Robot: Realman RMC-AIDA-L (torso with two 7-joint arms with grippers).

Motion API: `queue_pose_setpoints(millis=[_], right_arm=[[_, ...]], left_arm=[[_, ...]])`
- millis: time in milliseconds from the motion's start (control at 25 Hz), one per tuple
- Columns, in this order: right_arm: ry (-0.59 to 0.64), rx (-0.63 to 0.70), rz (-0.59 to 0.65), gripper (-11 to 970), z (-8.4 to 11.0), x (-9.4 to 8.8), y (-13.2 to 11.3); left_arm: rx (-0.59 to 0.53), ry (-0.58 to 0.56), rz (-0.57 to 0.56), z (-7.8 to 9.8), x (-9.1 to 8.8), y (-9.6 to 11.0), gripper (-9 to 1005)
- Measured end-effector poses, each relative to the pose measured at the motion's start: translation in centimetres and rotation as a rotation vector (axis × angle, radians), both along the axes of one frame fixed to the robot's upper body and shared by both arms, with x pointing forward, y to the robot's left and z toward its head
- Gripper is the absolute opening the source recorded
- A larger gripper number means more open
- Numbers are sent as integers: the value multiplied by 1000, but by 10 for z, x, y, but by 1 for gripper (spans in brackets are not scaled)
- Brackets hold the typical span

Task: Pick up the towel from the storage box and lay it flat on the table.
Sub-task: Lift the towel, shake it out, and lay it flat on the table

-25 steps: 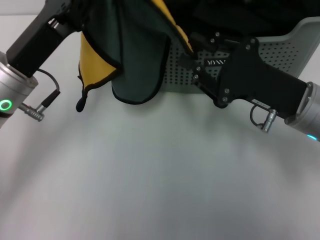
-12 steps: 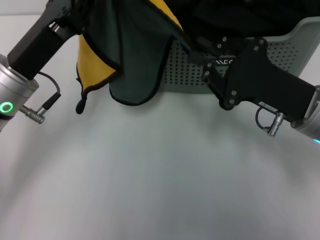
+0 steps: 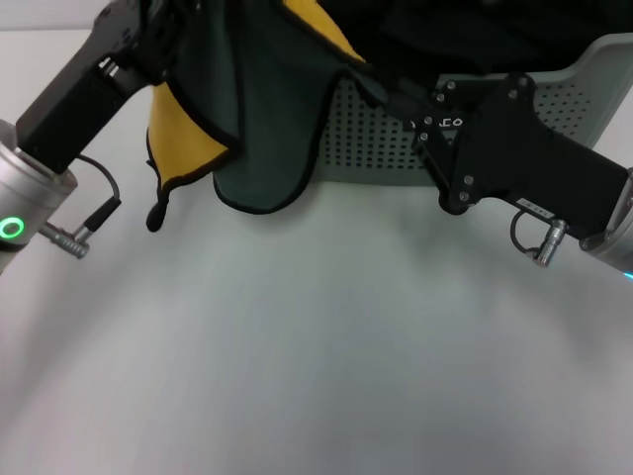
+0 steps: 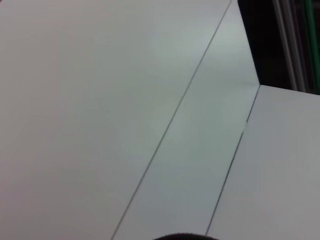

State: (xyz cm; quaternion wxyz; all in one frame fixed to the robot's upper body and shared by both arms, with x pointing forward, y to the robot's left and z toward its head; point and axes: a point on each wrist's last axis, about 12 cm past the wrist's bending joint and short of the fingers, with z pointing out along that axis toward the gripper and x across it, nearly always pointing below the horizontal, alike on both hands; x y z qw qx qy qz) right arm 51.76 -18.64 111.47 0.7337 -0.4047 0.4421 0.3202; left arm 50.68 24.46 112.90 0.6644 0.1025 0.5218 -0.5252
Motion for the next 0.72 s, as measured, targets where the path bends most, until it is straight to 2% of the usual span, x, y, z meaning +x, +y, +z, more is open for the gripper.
queue_pose_setpoints(millis=[200,440,560,720], right_arm=[[-50,13,16,-1,13,1,2],[-138,79,-14,0,48,11,-4],[-159,99,-29,0,65,18,-11],[-183,69,-45,0,86,26,-15]], left_arm=[[5,-3,-20,-12,-7,2,84],[47,122,-5,-53,-25,7,87],[79,141,-22,-67,-33,4,89],[120,112,-74,-75,-42,-3,232]])
